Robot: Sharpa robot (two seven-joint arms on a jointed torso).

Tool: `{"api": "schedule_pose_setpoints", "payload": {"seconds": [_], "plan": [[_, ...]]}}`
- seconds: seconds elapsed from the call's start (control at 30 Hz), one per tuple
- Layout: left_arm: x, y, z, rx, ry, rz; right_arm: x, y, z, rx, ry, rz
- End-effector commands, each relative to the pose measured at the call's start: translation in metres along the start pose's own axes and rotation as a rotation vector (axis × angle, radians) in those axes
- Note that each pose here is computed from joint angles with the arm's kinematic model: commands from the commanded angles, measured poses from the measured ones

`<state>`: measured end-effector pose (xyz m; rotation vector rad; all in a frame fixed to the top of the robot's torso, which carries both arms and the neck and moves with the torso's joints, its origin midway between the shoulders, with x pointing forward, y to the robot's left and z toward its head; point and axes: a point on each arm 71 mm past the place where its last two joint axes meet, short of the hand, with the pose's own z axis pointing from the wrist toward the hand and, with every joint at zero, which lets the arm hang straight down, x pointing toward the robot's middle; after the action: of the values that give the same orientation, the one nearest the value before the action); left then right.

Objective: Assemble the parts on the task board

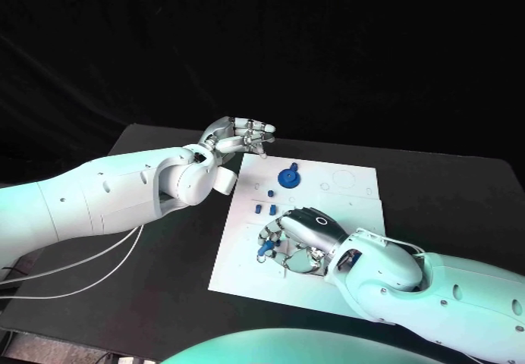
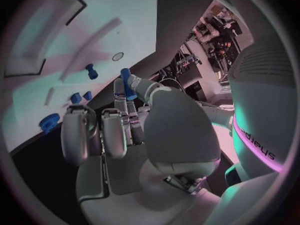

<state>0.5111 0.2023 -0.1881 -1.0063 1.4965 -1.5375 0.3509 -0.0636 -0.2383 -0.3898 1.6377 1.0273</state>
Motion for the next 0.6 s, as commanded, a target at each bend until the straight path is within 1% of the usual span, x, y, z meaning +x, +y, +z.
{"api": "schedule_pose_setpoints", "payload": {"seconds": [0.03,0.27,0.6], "plan": [[0.0035,-0.0009,0.0006,0.005,0.023,-0.008,0.007,0.001,0.002,-0.026,0.021,-0.037],[0.0037,-0.0008,0.0004,0.004,0.024,-0.008,0.016,-0.001,0.004,-0.017,0.05,-0.063],[0.0034,-0.0007,-0.0001,0.001,0.026,-0.009,0.02,-0.005,0.005,-0.011,0.074,-0.107]]}}
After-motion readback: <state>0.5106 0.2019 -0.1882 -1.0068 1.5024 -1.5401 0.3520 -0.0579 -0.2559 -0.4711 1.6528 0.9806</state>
